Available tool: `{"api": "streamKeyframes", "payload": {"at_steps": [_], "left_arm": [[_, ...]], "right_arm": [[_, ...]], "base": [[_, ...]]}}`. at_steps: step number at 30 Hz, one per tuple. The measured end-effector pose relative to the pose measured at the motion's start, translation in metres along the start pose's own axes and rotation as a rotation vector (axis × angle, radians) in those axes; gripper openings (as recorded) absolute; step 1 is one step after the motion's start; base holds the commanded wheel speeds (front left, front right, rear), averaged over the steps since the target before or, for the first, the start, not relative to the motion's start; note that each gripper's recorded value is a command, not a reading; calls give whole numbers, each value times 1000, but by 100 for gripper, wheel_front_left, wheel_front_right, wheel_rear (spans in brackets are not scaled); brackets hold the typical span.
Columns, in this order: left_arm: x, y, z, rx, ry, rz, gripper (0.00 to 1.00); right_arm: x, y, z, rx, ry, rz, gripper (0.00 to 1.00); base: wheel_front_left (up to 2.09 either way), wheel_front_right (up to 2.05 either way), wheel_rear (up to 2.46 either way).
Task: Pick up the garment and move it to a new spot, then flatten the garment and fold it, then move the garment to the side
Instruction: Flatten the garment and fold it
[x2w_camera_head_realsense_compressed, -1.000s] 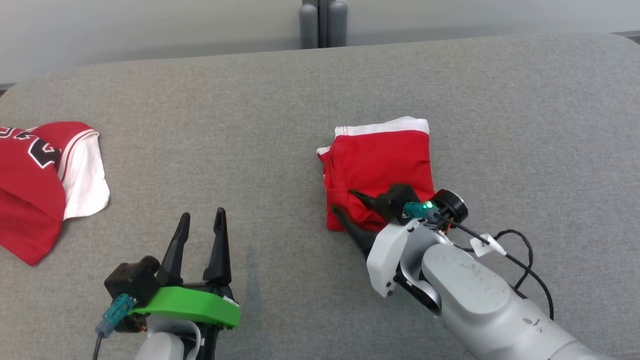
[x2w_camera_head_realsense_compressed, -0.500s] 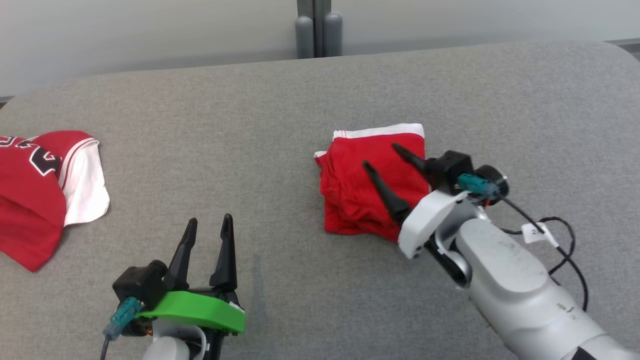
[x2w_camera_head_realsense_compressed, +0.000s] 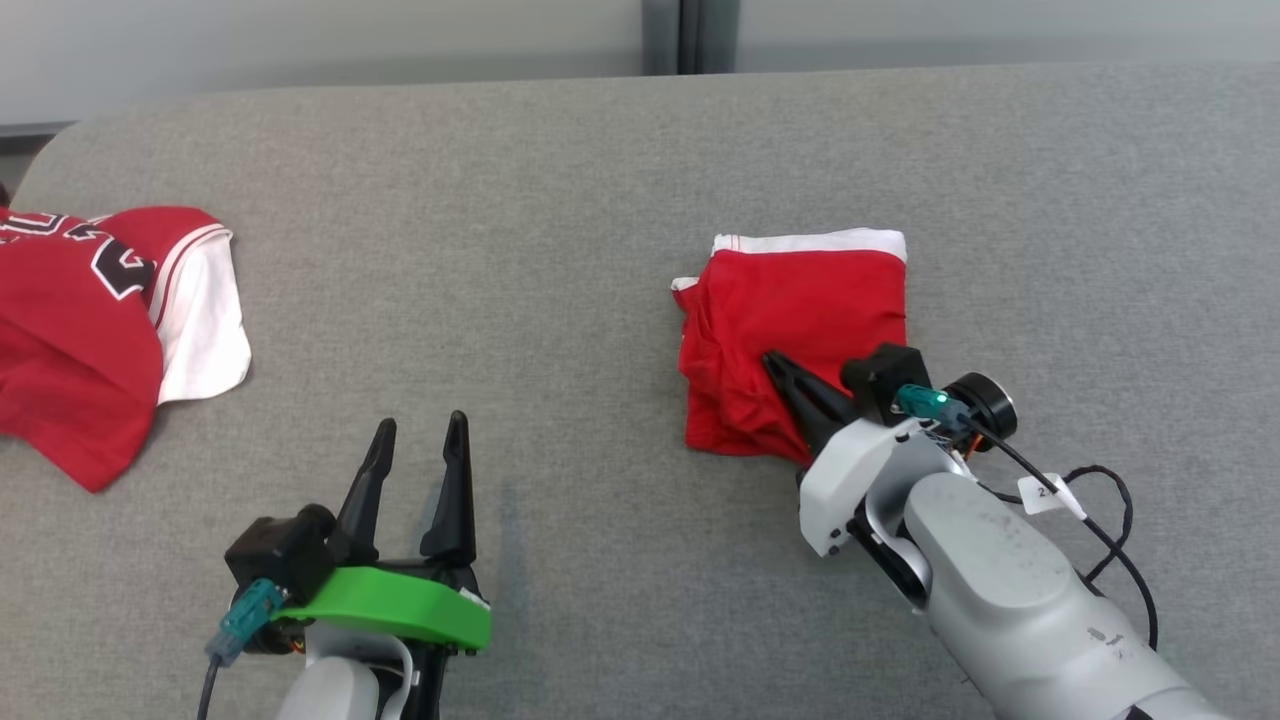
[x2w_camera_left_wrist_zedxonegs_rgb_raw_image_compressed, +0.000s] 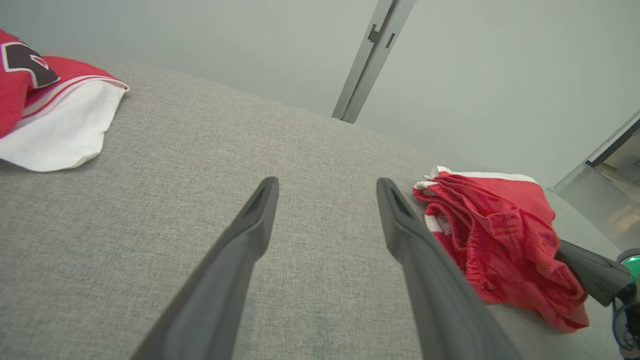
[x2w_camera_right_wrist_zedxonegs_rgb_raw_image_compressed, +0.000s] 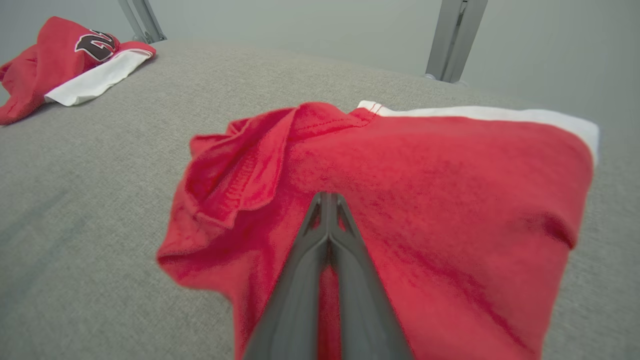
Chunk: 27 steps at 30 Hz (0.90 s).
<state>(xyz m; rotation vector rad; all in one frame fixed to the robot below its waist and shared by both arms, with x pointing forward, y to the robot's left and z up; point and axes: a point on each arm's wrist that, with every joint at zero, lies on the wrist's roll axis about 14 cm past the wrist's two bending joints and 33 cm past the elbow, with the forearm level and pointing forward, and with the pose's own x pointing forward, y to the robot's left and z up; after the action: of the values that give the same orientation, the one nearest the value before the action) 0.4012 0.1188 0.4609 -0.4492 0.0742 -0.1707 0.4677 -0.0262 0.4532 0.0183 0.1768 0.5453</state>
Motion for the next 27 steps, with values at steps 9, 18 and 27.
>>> {"api": "streamKeyframes", "payload": {"at_steps": [9, 18, 27], "left_arm": [[3, 12, 3, 4, -7, 31, 100], [5, 15, 2, 4, -4, 40, 100], [9, 6, 0, 9, 0, 11, 100]], "right_arm": [[21, 40, 1, -36, 5, 142, 0], [12, 70, -30, -67, 94, 247, 0], [9, 60, -5, -45, 24, 207, 5]], "base": [[0, 0, 0], [0, 0, 0], [0, 0, 0]]}}
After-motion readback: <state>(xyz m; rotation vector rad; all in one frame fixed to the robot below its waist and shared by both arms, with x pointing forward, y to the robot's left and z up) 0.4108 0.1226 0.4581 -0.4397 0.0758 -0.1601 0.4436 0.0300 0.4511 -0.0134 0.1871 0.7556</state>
